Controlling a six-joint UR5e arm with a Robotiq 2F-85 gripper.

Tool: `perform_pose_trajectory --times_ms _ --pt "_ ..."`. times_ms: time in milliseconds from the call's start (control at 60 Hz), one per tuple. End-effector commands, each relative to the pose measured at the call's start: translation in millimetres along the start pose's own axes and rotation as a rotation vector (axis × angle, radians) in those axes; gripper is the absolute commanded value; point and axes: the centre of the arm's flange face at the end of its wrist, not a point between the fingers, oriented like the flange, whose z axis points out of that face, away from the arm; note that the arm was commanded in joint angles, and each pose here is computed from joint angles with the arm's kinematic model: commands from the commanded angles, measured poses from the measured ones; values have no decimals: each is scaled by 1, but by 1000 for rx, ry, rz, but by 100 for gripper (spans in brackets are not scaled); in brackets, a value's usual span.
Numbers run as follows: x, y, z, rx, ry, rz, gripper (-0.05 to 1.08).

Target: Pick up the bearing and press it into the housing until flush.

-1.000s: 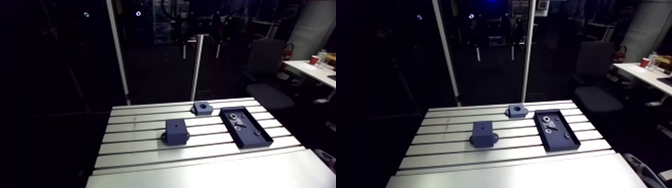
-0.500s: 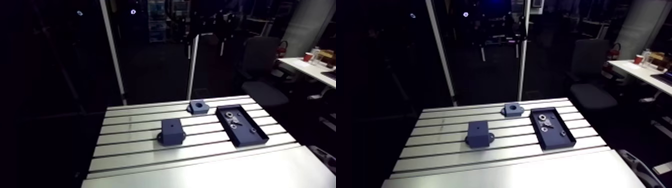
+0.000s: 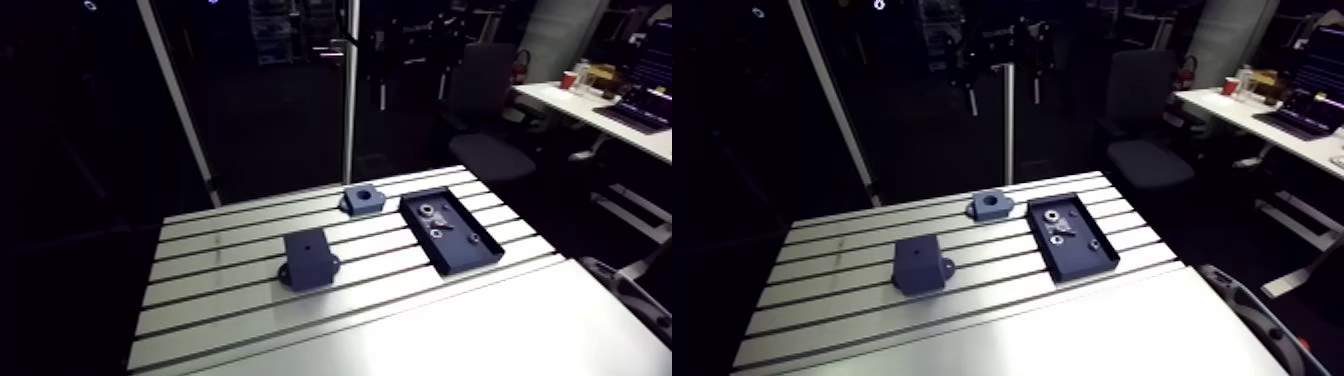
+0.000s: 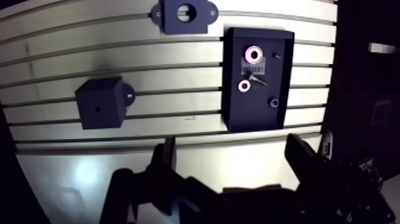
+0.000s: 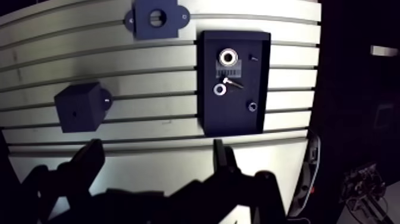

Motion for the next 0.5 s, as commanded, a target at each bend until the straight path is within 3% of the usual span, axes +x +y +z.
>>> perform_pose_trajectory --times_ms 17,150,283,367,433,500 --pt "28 41 47 -5 36 -18 1" --pt "32 58 62 -2 22 2 1" --pt "35 74 85 20 -4 1 1" --pt "35 79 89 25 1 -3 1" --pt "37 86 101 39 -4 -7 8" --pt "38 90 108 43 -10 -6 16"
